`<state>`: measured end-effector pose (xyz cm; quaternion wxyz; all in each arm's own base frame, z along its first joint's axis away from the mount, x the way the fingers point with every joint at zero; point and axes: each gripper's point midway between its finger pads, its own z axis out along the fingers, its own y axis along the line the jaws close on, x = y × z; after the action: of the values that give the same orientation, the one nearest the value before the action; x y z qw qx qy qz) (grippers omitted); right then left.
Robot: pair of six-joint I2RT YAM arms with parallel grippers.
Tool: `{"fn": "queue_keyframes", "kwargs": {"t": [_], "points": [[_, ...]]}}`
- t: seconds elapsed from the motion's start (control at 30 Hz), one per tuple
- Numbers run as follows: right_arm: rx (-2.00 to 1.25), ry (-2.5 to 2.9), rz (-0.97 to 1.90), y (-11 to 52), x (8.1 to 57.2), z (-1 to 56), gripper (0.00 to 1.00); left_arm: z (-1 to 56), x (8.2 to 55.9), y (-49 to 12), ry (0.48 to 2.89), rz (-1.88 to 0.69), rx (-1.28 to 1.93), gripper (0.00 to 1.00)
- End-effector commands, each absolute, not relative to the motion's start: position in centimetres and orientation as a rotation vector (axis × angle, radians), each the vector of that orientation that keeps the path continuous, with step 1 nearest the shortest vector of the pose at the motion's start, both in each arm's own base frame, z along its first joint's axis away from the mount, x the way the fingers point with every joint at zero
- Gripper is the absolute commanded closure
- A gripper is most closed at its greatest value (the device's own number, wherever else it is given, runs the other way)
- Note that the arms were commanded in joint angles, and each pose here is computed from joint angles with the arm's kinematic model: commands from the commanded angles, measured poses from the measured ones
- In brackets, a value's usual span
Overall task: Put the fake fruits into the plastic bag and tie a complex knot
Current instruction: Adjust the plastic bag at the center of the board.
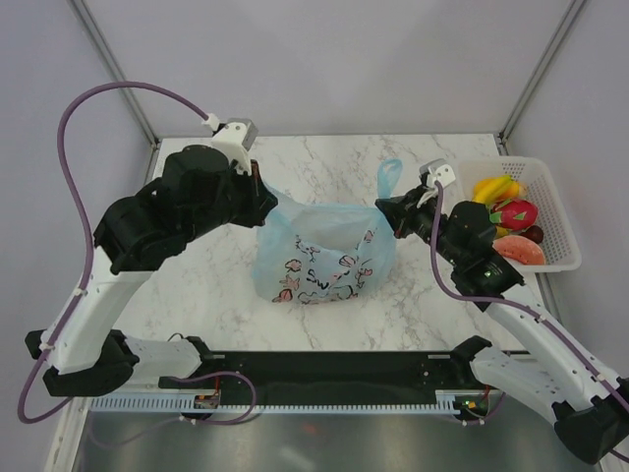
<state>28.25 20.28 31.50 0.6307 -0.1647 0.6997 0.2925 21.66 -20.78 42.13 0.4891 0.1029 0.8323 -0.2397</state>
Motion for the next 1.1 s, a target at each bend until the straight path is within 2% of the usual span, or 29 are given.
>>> {"fn": "queue_keyframes", "kwargs": {"t": [0.0,0.2,0.27,0.3,0.4,0.6,0.7,0.97,1.0,1.07], "points": [[-0.287,1.531,0.61,18.4,28.7,34.8,1.0,37.1,19.9,-19.1,2.211,-0.417,0.45,0.98],[-0.337,1.452,0.61,18.2,27.6,36.8,0.98,35.5,21.5,-20.6,2.208,-0.37,0.554,0.98],[-0.359,1.426,0.619,18.3,27.2,37.2,0.89,35.7,22.2,-21.1,2.189,-0.361,0.566,0.98],[-0.363,1.427,0.622,18.4,27.1,36.9,0.76,35.9,22.5,-21.3,2.181,-0.362,0.566,0.98],[-0.37,1.44,0.646,18.8,27.2,35.9,0.63,35.8,23.1,-22.4,2.169,-0.376,0.583,0.98],[-0.336,1.516,0.635,19.1,28.6,32.5,0.26,34.5,23.6,-23.3,2.182,-0.38,0.609,0.98],[-0.323,1.515,0.614,18.8,28.8,31.9,0.18,34.2,23.9,-23.3,2.187,-0.362,0.618,0.98],[-0.302,1.451,0.522,17.6,29.7,34.7,0.19,35.0,24.9,-23.3,2.193,-0.32,0.603,0.98],[-0.301,1.447,0.52,17.6,29.7,35.0,0.3,34.7,24.7,-23.1,2.21,-0.309,0.612,0.98],[-0.276,1.435,0.499,17.2,30.0,35.9,0.42,34.6,24.9,-23.1,2.224,-0.286,0.617,0.98]]}}
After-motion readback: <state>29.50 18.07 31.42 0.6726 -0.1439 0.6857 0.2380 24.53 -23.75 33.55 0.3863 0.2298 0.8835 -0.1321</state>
